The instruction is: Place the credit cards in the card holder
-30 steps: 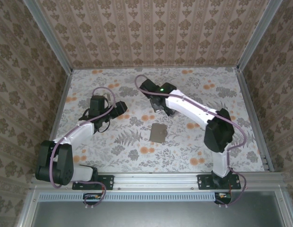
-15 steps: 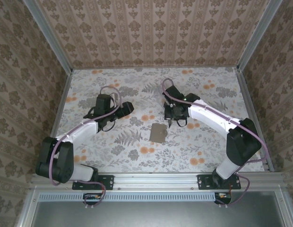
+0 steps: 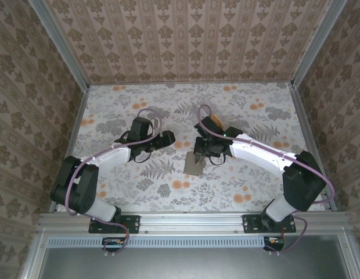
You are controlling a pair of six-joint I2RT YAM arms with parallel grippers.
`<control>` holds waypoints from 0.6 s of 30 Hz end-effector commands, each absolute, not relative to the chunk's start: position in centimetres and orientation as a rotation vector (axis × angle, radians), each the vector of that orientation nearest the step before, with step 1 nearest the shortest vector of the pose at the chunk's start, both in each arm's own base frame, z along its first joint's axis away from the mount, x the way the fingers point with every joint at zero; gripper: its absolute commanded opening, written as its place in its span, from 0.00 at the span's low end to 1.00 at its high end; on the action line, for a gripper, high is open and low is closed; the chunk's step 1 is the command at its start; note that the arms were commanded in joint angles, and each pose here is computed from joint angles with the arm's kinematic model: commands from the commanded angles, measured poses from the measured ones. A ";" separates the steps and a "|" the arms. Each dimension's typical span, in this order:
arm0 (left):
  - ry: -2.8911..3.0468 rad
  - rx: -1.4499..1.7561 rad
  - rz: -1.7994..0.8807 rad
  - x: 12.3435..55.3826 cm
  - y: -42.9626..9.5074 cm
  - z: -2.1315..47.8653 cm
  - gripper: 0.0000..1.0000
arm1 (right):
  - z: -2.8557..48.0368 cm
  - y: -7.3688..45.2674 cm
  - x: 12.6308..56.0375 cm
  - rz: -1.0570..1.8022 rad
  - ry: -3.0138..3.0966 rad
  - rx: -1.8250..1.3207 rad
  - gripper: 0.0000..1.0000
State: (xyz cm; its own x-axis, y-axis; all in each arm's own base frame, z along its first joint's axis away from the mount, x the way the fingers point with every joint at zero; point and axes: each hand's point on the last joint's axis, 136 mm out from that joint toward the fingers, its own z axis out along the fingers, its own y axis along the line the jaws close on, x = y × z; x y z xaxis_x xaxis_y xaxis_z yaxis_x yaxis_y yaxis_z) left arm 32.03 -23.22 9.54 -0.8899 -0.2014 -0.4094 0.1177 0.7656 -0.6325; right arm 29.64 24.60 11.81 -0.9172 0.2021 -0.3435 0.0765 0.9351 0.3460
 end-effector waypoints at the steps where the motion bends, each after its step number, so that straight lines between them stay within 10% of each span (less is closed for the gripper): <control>1: 2.486 -0.054 -0.979 32.3 -24.3 10.4 0.86 | 10.9 24.5 30.0 0.405 2.693 0.262 0.00; 18: 2.534 0.048 -0.952 31.7 -26.1 9.7 0.84 | 9.0 19.6 27.7 0.126 2.692 0.310 0.00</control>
